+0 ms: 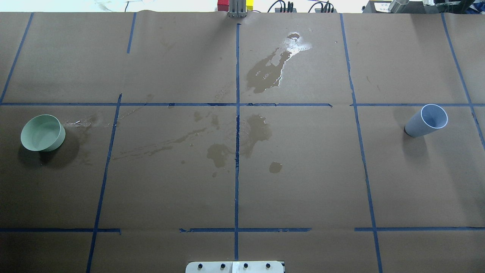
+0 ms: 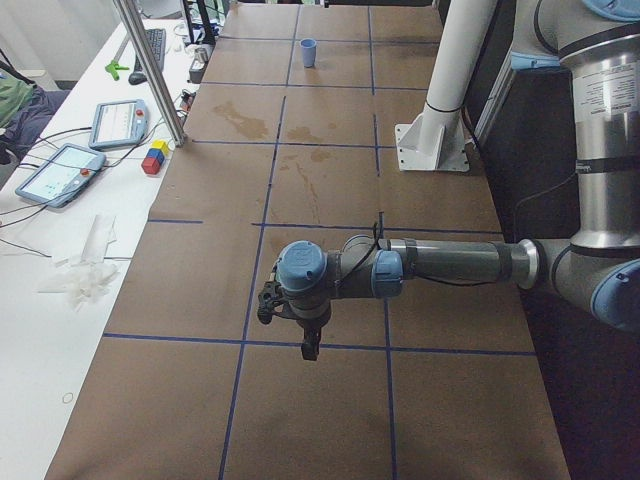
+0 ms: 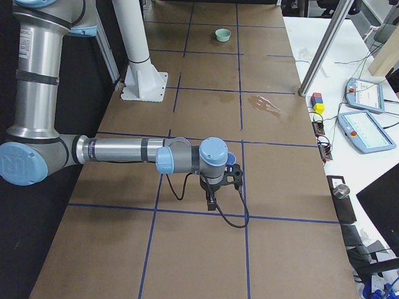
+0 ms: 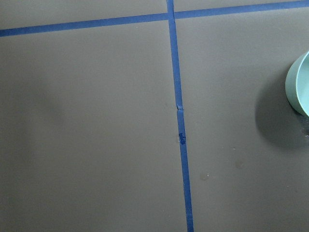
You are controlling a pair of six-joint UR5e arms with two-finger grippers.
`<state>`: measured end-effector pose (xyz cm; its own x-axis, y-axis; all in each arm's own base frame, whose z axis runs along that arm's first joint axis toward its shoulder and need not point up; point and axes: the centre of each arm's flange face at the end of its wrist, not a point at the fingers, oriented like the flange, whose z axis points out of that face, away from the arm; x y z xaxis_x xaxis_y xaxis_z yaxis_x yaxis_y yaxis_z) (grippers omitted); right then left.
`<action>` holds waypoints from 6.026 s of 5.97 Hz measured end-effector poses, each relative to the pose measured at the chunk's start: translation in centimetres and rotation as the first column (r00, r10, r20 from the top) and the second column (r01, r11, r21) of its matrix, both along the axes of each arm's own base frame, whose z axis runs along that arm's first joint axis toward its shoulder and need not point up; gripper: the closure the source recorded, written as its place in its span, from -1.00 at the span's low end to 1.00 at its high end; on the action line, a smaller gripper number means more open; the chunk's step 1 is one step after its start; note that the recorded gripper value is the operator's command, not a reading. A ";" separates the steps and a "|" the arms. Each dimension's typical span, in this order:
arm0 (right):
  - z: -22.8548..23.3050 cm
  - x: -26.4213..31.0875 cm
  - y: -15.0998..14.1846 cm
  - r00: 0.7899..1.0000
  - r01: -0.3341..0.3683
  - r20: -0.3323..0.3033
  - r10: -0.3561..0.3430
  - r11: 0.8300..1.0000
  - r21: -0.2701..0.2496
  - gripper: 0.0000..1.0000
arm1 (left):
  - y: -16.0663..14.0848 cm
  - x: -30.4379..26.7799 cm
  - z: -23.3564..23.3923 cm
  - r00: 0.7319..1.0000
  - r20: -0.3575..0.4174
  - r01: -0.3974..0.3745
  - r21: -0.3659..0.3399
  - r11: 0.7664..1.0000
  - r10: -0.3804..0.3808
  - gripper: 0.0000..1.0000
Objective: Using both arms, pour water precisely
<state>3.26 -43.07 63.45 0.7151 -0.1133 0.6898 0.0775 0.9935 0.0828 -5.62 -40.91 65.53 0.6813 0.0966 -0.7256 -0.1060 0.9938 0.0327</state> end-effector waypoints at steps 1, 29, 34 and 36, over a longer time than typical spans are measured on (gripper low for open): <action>0.0 -0.2 0.0 1.000 0.004 0.003 -0.004 1.000 -0.001 -1.00 | 0.0 0.2 0.1 1.000 -0.001 -0.004 -0.003 1.000 0.004 -1.00; -1.4 -0.6 -0.5 1.000 0.012 0.022 -0.014 0.996 0.084 -1.00 | -13.1 43.2 -30.9 0.933 -0.314 0.171 -0.043 0.984 -0.176 1.00; -1.4 -0.7 -0.5 0.999 0.014 0.034 -0.017 0.996 0.085 -1.00 | -9.2 62.0 -42.1 0.957 -0.206 0.194 -0.071 0.978 -0.205 0.88; -1.4 -0.7 -0.5 0.999 0.014 0.035 -0.017 0.996 0.084 -1.00 | -8.5 63.9 -41.6 0.962 -0.185 0.190 -0.067 0.980 -0.199 -0.03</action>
<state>2.53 -43.61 62.03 0.6883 -0.1822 0.7022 0.0881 0.9818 0.1684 58.27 -49.40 23.92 0.5324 -0.0625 -0.8442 0.0928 0.9956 -0.0152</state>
